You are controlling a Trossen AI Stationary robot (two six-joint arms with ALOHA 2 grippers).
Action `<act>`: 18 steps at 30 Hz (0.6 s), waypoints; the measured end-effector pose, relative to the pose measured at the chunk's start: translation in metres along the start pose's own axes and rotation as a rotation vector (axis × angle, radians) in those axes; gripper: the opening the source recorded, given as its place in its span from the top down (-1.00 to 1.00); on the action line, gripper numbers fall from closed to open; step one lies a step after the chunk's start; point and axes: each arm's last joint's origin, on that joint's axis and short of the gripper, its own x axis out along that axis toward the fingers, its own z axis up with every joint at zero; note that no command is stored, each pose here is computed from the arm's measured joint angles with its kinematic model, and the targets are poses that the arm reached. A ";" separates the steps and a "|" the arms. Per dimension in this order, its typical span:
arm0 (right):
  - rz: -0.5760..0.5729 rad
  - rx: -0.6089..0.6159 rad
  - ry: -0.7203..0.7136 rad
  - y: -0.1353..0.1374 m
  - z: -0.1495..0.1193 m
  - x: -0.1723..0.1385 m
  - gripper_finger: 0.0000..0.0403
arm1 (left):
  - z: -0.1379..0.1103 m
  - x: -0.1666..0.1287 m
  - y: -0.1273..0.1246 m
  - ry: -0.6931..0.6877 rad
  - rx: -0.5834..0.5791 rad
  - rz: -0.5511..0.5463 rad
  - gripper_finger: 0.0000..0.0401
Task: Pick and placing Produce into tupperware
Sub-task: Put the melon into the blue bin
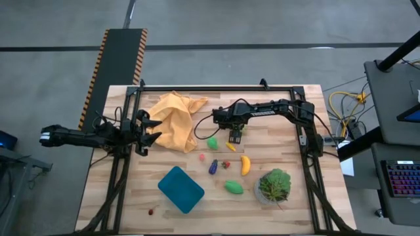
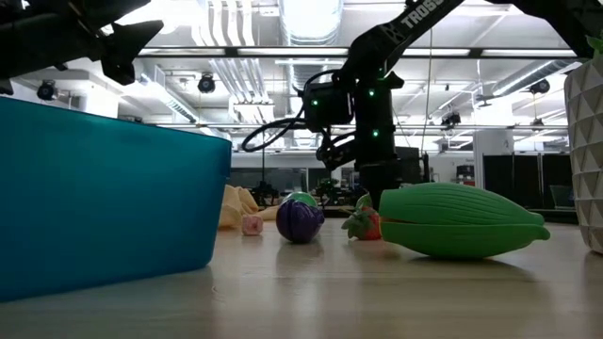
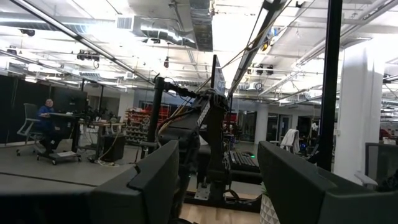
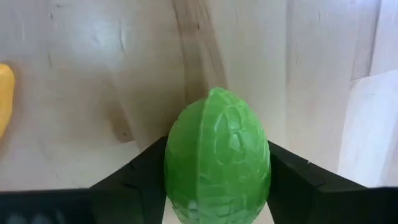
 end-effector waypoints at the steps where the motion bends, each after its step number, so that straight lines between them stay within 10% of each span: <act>1: -0.001 0.000 0.000 0.000 0.000 0.000 0.03 | 0.000 0.000 0.000 0.000 0.000 0.000 -0.03; 18: 0.008 0.011 -0.030 -0.001 -0.001 -0.010 -0.02 | 0.000 0.000 0.000 0.000 0.000 0.000 -0.03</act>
